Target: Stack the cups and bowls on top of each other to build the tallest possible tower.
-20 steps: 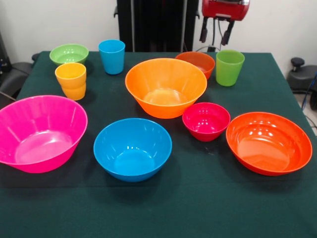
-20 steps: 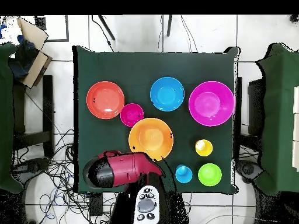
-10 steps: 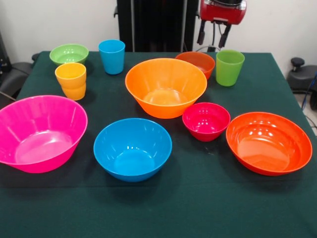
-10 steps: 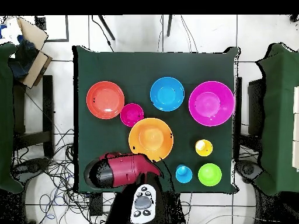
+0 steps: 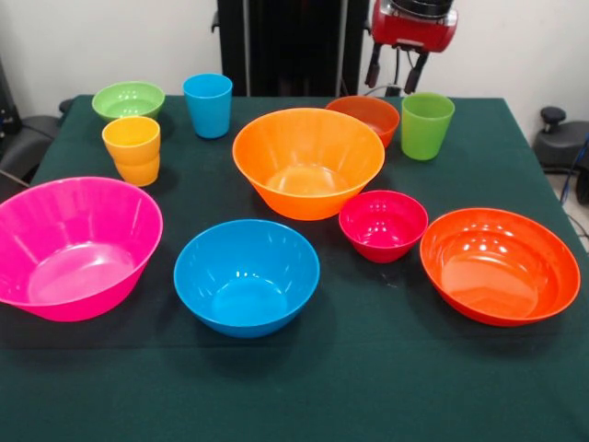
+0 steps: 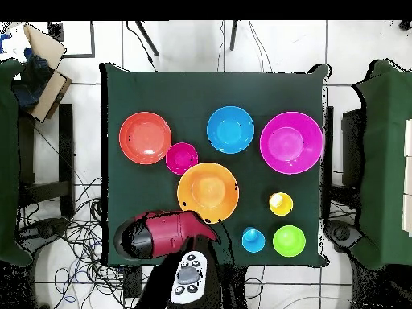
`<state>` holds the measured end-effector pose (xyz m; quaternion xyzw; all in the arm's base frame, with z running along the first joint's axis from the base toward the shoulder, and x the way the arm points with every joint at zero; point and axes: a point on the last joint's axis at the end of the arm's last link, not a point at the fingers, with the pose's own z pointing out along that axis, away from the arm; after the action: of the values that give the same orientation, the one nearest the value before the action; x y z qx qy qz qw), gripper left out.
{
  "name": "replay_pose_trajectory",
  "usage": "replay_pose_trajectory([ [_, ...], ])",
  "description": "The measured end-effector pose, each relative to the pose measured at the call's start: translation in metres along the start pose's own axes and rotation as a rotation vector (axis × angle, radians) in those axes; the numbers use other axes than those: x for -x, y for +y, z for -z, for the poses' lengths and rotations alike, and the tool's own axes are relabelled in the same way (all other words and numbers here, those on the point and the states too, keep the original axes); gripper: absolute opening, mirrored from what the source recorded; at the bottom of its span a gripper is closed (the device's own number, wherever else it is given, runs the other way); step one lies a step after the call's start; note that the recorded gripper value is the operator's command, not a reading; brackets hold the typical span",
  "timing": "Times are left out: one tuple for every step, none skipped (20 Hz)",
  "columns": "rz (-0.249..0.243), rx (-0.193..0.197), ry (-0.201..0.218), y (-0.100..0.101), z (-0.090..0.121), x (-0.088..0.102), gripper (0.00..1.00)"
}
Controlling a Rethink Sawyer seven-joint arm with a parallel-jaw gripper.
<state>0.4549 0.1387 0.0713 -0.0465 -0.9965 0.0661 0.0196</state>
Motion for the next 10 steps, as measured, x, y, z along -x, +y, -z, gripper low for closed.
replay_pose_trajectory([
  [0.005, -0.003, -0.001, 0.002, 0.0, -0.001, 1.0],
  [0.009, -0.006, -0.004, 0.003, 0.001, -0.002, 1.0],
  [0.015, -0.012, -0.008, 0.005, 0.002, -0.004, 1.0],
  [0.018, -0.016, -0.011, 0.007, 0.004, -0.005, 1.0],
  [0.019, -0.018, -0.013, 0.008, 0.004, -0.005, 1.0],
  [0.02, -0.02, -0.014, 0.009, 0.005, -0.005, 1.0],
  [0.022, -0.022, -0.017, 0.011, 0.006, -0.006, 1.0],
  [0.023, -0.024, -0.019, 0.012, 0.007, -0.006, 1.0],
  [0.023, -0.024, -0.02, 0.014, 0.007, -0.007, 1.0],
  [0.022, -0.024, -0.02, 0.014, 0.007, -0.007, 1.0],
])
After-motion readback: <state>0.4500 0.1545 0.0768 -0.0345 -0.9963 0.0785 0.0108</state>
